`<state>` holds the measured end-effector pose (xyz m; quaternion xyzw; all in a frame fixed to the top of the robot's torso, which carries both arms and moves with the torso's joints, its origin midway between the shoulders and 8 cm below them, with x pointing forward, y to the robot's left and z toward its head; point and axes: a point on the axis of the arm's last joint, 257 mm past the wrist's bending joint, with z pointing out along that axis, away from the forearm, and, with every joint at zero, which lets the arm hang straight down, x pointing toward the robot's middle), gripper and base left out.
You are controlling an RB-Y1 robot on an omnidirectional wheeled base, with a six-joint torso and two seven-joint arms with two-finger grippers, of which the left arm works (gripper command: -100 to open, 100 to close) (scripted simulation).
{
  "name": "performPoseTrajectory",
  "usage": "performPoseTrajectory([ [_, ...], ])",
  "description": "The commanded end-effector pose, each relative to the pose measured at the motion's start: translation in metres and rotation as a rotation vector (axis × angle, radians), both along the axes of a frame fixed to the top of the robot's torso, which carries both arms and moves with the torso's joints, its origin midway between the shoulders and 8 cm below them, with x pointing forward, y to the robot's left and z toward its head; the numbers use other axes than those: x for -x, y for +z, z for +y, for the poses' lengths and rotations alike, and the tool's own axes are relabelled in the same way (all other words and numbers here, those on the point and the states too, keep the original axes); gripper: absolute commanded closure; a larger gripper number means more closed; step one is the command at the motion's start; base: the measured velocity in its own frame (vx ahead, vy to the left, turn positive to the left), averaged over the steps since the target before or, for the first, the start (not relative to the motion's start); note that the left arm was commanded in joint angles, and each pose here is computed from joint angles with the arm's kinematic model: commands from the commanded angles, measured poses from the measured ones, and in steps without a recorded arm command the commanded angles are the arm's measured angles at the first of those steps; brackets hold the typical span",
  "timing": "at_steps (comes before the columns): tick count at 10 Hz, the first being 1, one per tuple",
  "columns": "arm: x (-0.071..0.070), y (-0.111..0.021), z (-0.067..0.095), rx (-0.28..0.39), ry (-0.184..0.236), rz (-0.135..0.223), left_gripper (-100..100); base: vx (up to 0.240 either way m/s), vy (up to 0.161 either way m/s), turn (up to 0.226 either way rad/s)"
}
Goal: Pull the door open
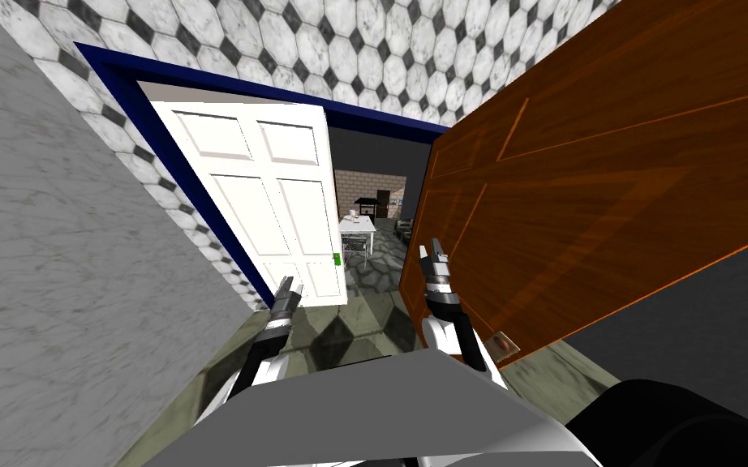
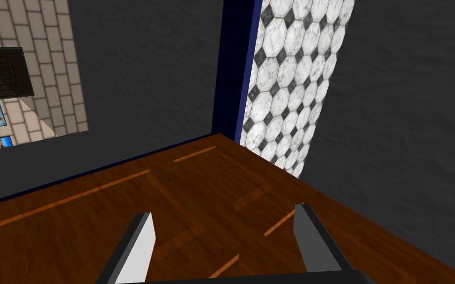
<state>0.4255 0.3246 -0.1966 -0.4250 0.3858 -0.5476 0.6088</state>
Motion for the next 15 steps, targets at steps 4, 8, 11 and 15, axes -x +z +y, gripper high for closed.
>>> performPoseTrajectory([
  [4, 0.000, -0.033, 0.006, 0.007, 0.005, 0.054, -100, 0.112, -0.020, -0.037],
  [8, 0.001, -0.060, 0.011, 0.013, 0.010, 0.101, -100, 0.098, -0.018, -0.037],
  [11, 0.002, -0.080, 0.014, 0.017, 0.014, 0.133, -100, 0.100, -0.010, -0.038],
  [15, 0.006, -0.104, 0.018, 0.023, 0.019, 0.175, -100, 0.108, -0.010, -0.035],
])
